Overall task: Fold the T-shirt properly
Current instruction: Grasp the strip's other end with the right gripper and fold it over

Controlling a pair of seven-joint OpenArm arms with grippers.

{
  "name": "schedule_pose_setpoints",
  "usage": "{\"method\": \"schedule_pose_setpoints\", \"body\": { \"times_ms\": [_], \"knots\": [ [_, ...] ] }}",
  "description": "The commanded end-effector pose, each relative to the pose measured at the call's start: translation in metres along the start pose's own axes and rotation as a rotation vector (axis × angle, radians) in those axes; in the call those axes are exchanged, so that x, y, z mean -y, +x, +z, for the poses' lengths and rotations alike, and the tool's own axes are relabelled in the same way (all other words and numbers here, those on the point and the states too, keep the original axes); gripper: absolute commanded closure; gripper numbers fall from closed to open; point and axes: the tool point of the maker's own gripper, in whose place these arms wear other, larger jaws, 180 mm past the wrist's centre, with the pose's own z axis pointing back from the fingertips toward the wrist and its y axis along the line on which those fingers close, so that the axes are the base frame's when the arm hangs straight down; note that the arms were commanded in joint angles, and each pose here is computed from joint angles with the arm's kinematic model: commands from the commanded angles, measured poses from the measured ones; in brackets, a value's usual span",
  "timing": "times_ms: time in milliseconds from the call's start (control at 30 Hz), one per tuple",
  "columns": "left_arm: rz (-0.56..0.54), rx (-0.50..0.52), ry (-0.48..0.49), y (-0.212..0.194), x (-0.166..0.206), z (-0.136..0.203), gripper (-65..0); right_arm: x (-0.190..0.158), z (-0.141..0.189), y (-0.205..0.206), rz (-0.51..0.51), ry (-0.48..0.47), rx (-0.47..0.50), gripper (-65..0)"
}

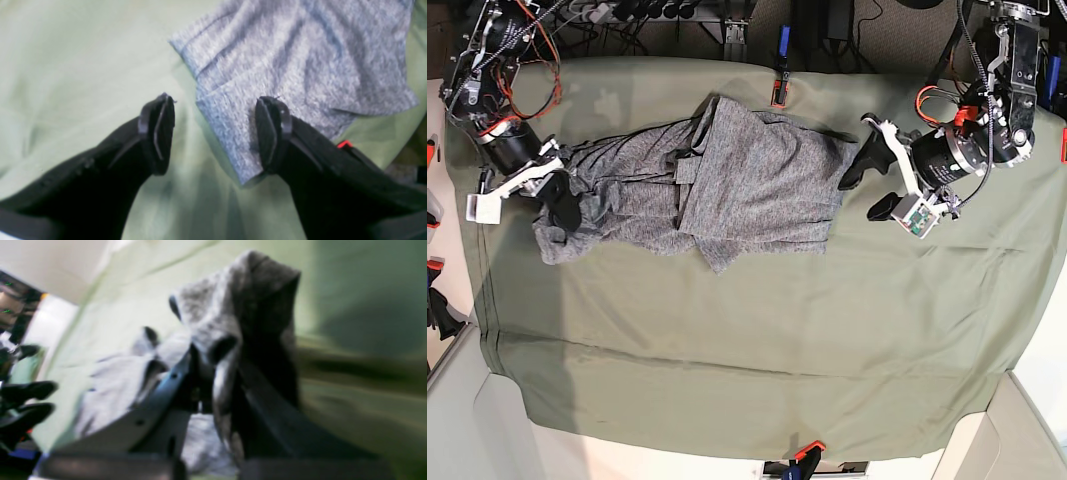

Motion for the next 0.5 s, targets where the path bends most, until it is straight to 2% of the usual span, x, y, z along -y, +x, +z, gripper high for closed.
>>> {"method": "schedule_pose_setpoints", "body": {
  "times_ms": [0,233,467],
  "knots": [
    [-0.018,0.058,-0.008,0.016,-0.001,0.004,-40.4,-0.021,-0.005,0.015,0.022,0.064,0.054,0.0],
    [-0.022,0.057,-0.006,0.016,-0.002,0.004,-40.4,-0.116,-0.048,-0.026,0.057,0.259,-0.026,0.0],
    [-0.022,0.043,-0.005,0.014,-0.003,0.004,-40.4,-0.200,-0.074,-0.071,0.197,0.408,-0.101,0.0]
  ]
}}
